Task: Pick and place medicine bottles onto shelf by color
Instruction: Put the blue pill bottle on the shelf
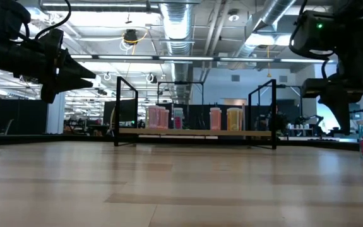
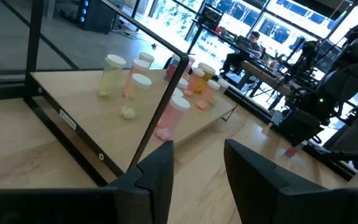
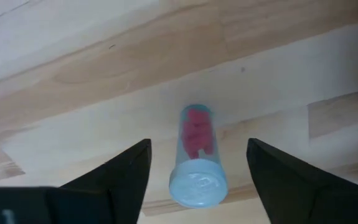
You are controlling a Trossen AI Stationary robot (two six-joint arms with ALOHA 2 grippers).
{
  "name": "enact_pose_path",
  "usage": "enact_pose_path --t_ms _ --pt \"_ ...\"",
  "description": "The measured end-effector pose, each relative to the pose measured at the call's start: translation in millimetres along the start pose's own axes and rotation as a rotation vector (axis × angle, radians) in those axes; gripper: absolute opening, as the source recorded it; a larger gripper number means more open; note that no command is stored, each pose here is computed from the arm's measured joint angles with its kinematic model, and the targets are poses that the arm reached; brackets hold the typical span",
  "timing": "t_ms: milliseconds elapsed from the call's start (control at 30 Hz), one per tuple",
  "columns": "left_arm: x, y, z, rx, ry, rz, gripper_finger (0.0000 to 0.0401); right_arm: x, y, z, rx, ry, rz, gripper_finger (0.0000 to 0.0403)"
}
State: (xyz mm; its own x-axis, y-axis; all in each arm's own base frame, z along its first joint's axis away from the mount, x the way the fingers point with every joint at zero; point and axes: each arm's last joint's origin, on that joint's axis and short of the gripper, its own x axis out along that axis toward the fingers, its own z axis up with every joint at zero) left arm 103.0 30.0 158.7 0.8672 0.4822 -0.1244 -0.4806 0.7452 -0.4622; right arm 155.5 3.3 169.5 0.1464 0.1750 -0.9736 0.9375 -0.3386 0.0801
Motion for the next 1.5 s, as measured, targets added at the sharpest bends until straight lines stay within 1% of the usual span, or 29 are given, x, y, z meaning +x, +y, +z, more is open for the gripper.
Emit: enact_pose_path --t_ms 167,433,500,567,667,767,933,1100,1267,1500 --pt "0 0 0 0.0 0.0 0.0 0.0128 0 1 0 -0.004 0.002 0.004 0.0241" --pt "0 0 0 0.0 0.0 0.0 0.0128 4 3 0 0.006 0.011 -0.013 0.0145" --pt "0 0 0 0.0 0.0 0.0 0.0128 3 4 -1 0.018 0.013 -0.007 0.0127" --pt "0 0 0 0.0 0.0 0.0 0.0128 1 6 -2 0.026 0.014 0.006 0.0118" --pt "0 0 0 0.0 0.001 0.0 0.0128 -2 9 -1 0.035 0.011 0.022 0.0118" --pt "0 0 0 0.0 0.0 0.0 0.0128 -4 14 0 0.052 0.007 0.035 0.013" --pt "0 0 0 0.0 0.001 0.0 0.0128 -5 33 1 0.025 -0.007 0.015 0.0134" --pt "0 0 0 0.0 0.0 -0.001 0.0128 -7 67 1 -0.055 -0.013 0.005 0.0122" --pt "0 0 0 0.0 0.0 0.0 0.0128 -11 106 -2 -0.168 -0.01 0.011 0.0123" --pt "0 0 0 0.0 0.0 -0.001 0.0128 -5 156 -9 -0.303 -0.014 -0.057 0.0123"
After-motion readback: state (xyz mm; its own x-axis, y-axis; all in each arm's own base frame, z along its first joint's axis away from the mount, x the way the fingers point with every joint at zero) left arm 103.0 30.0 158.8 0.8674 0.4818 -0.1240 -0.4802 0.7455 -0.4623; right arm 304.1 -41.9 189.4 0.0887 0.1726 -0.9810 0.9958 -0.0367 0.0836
